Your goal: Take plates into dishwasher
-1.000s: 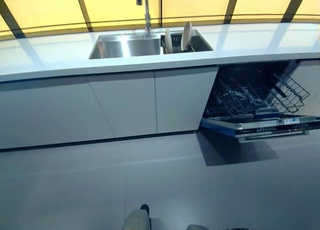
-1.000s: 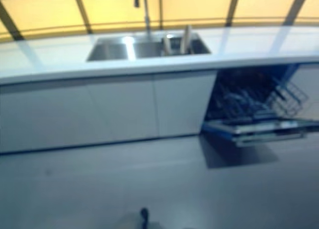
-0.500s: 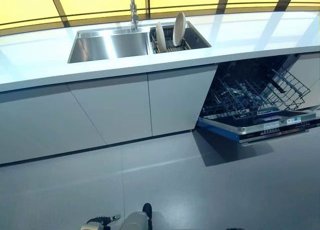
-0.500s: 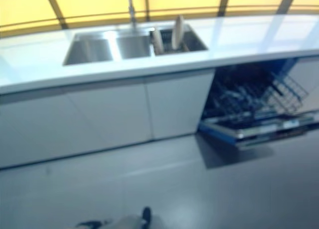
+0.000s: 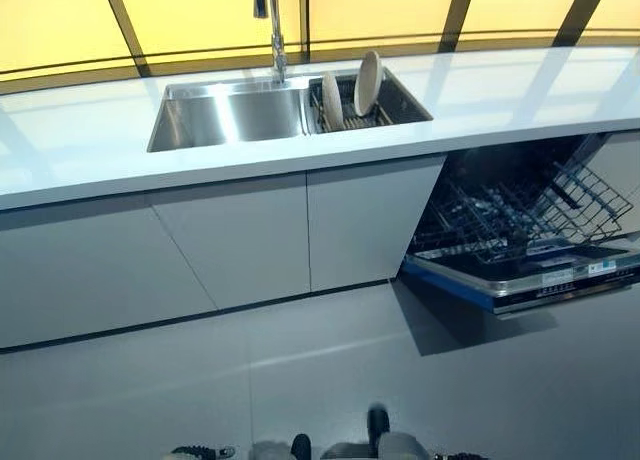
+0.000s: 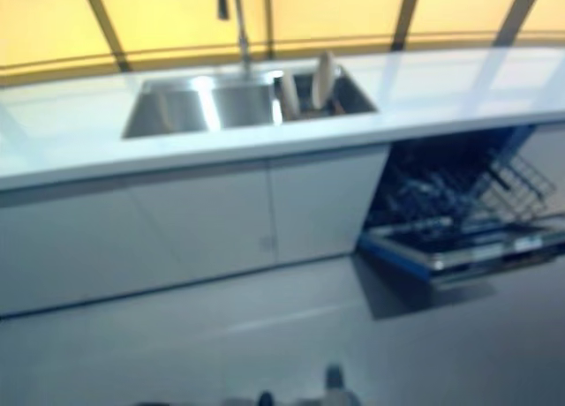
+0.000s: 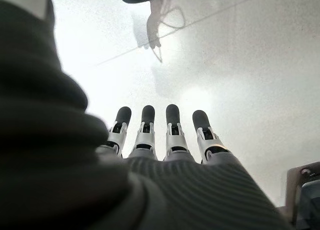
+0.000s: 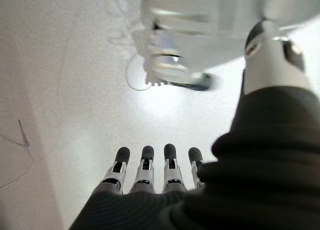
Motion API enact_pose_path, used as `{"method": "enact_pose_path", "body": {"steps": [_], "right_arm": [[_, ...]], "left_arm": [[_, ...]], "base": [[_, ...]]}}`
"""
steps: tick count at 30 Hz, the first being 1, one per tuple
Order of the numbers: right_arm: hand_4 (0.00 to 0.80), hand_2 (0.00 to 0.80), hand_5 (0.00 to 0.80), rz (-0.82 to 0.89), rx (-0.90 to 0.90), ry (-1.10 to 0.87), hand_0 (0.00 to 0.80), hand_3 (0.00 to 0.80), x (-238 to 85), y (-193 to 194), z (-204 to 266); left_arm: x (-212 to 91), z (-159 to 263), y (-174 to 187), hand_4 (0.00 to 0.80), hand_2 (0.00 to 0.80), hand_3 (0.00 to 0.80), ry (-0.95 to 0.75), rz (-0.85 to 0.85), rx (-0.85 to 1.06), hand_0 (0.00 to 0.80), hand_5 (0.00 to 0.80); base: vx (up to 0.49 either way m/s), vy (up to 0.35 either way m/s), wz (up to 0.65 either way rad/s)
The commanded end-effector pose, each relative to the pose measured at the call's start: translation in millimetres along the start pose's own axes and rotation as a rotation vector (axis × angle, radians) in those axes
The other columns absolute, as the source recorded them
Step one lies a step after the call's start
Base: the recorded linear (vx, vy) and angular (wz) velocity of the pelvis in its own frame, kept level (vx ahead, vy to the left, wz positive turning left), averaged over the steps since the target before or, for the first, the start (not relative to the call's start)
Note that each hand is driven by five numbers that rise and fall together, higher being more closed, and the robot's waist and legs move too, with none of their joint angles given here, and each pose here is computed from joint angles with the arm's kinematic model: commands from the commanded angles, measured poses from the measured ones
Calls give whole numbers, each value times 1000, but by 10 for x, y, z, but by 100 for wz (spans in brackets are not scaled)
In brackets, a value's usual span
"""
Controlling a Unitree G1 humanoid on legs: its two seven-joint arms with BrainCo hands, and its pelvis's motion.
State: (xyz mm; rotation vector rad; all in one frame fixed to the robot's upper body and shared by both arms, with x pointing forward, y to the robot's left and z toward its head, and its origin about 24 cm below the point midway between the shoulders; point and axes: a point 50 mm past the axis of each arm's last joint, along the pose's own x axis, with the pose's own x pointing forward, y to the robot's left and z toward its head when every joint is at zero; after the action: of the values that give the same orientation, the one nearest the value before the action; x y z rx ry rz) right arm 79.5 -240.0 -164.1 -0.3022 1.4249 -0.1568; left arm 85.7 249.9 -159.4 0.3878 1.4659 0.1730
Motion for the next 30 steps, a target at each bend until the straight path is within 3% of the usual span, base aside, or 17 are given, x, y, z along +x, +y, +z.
{"method": "enact_pose_path", "body": {"steps": [1, 6, 16, 24, 30], "right_arm": [[0, 0, 0, -18, 13, -18, 0, 0, -5, -56, 94], [0, 0, 0, -53, 69, -28, 0, 0, -6, -87, 95], [0, 0, 0, -96, 42, -80, 0, 0, -12, -195, 178], [0, 0, 0, -51, -149, -79, 0, 0, -20, -218, 248], [0, 0, 0, -29, -154, -40, 0, 0, -11, -181, 195]], "left_arm": [[11, -99, 20, 0, 0, 0, -18, -3, 90, 0, 0], [7, -151, -89, 0, 0, 0, -15, -19, 170, 0, 0], [2, 4, 37, 0, 0, 0, -77, 5, 232, 0, 0], [8, -190, -47, 0, 0, 0, 26, 19, 93, 0, 0], [-3, -171, -132, 0, 0, 0, 25, 7, 66, 0, 0]], "base": [[178, -113, 21], [284, -160, 60], [183, -46, 1], [235, -187, 6], [484, 154, -35]]}}
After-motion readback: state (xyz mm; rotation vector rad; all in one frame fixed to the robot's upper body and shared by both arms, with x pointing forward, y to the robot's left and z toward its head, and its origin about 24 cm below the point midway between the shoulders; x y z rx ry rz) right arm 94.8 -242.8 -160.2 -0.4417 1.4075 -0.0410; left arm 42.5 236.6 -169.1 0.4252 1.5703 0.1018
